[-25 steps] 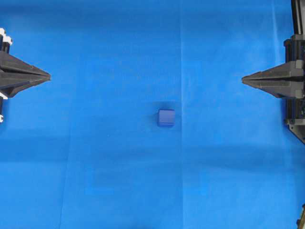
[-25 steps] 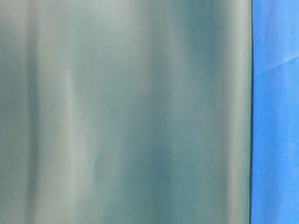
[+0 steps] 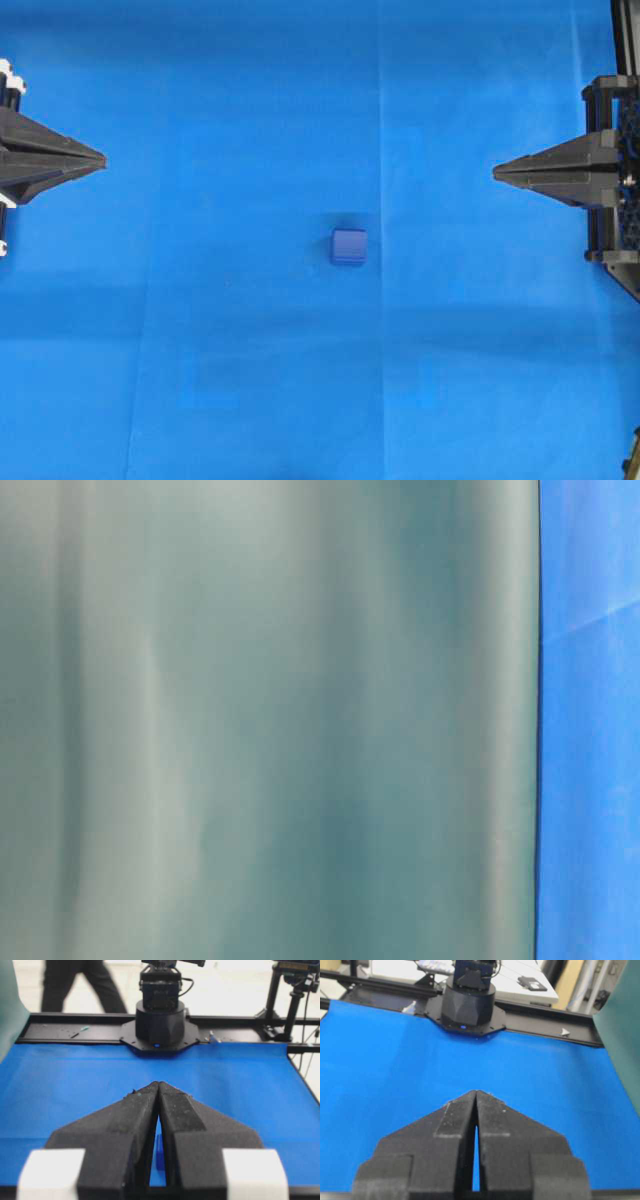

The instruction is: Handover the blue block to the right arm after grasping it with the left arm, then place it in the designated position.

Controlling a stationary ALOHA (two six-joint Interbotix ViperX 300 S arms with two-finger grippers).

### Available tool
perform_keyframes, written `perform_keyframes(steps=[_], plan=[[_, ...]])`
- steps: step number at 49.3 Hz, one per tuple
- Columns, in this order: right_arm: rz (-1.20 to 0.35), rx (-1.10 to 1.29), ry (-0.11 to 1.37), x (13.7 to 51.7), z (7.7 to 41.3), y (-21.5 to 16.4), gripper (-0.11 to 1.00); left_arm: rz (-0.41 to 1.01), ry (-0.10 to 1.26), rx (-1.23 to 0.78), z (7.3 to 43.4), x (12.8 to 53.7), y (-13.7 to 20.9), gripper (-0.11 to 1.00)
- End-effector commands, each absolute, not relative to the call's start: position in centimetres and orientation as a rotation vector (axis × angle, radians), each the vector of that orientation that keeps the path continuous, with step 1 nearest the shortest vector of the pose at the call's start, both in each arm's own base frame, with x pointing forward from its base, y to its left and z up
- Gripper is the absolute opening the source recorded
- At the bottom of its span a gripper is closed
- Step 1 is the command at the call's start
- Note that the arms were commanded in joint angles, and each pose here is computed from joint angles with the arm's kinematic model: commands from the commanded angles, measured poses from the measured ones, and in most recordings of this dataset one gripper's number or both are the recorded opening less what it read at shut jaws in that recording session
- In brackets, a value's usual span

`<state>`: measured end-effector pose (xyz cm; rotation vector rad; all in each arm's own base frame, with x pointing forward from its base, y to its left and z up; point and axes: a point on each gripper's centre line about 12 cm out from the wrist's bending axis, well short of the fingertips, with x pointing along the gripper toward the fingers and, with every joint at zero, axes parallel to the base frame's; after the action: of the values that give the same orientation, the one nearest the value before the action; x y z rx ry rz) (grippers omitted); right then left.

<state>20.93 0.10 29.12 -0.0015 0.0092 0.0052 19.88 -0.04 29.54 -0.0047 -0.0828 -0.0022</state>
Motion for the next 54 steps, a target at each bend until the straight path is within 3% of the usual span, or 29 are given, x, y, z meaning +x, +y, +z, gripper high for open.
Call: perform_keyframes(steps=[1,10,14,19,26,31,54], plan=[[0.002,0.002,-0.021,21.1,30.2,0.0,-0.02,-0.001,-0.091,-0.005,29.9,20.1,0.0,0.00],[-0.003,0.002,-0.028,20.9,30.4,-0.1,-0.02,-0.001,-0.087,0.003,29.9,20.1,0.0,0.00],[-0.003,0.003,-0.028,20.9,30.4,-0.1,0.06,-0.001,-0.087,0.003,29.9,20.1,0.0,0.05],[-0.007,0.009,-0.029,21.0,30.5,-0.1,0.29,-0.001,-0.091,0.003,29.9,20.1,0.0,0.31],[-0.010,0.014,-0.028,20.9,30.4,-0.2,0.73,-0.001,-0.091,0.001,29.9,20.0,0.0,0.75],[-0.019,0.017,-0.028,20.9,30.4,-0.4,0.95,-0.001,-0.094,0.005,30.0,20.0,0.0,0.92],[-0.032,0.022,-0.031,21.0,30.4,-0.7,0.96,0.002,-0.072,0.002,29.5,21.3,0.1,0.93]])
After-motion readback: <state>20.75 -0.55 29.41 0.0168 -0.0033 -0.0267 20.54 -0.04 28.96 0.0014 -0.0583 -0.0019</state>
